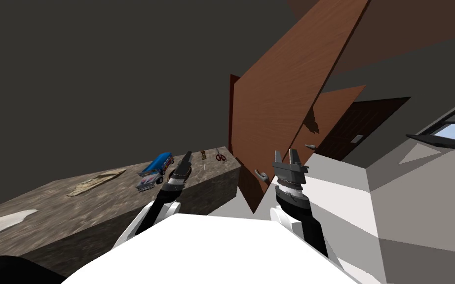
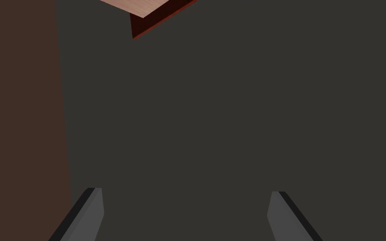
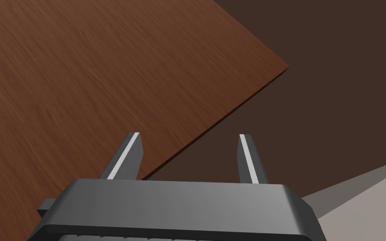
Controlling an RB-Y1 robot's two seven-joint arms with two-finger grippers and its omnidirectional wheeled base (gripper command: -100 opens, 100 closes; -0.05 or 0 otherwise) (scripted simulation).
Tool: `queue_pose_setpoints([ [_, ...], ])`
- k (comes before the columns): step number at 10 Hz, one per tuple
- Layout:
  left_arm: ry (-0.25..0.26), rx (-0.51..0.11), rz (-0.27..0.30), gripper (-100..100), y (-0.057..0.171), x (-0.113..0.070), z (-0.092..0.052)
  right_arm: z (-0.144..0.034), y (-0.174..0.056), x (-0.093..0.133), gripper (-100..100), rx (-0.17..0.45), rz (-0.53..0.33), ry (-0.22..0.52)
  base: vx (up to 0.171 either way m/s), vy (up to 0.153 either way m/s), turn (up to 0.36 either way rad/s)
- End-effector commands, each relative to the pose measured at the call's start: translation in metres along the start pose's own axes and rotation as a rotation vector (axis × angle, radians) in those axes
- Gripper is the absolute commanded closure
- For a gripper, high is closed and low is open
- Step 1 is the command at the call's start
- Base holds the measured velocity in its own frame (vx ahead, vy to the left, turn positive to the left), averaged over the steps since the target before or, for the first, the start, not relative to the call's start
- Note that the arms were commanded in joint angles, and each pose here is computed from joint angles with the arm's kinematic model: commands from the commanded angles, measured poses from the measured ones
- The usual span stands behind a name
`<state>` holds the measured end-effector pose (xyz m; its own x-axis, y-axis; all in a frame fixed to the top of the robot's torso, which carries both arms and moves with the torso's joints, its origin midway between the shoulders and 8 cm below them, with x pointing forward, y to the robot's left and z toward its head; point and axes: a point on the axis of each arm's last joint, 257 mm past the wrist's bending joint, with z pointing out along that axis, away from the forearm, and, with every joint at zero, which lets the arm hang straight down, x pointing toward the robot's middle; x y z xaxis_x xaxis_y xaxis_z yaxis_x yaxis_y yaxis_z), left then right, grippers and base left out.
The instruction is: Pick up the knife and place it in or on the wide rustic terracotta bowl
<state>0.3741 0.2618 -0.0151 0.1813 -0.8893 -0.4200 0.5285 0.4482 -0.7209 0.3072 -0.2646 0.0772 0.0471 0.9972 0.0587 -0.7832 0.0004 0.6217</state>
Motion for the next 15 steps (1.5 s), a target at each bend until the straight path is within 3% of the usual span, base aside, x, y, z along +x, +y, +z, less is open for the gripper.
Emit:
queue_pose_setpoints([
  [1, 0.046, -0.021, 0.014, -100, 0.006, 0.007, 0.002, 0.000, 0.000, 0.000, 0, 0.000, 0.000, 0.000, -0.040, 0.043, -0.053],
  [7, 0.198, -0.113, 0.064, -100, 0.035, 0.032, 0.005, 0.000, 0.000, 0.000, 0, 0.000, 0.000, 0.000, -0.054, 0.037, -0.073],
  [10, 0.237, -0.141, 0.079, -100, 0.044, 0.037, 0.004, 0.000, 0.000, 0.000, 0, 0.000, 0.000, 0.000, -0.043, 0.023, -0.056],
  [11, 0.277, -0.170, 0.095, -100, 0.054, 0.043, 0.003, 0.000, 0.000, 0.000, 0, 0.000, 0.000, 0.000, -0.044, 0.021, -0.068],
  [14, 0.318, -0.205, 0.113, -100, 0.065, 0.048, 0.000, 0.000, 0.000, 0.000, 0, 0.000, 0.000, 0.000, -0.036, 0.022, -0.060],
  [15, 0.360, -0.242, 0.131, -100, 0.077, 0.052, -0.004, 0.000, 0.000, 0.000, 0, 0.000, 0.000, 0.000, -0.032, 0.012, -0.080],
])
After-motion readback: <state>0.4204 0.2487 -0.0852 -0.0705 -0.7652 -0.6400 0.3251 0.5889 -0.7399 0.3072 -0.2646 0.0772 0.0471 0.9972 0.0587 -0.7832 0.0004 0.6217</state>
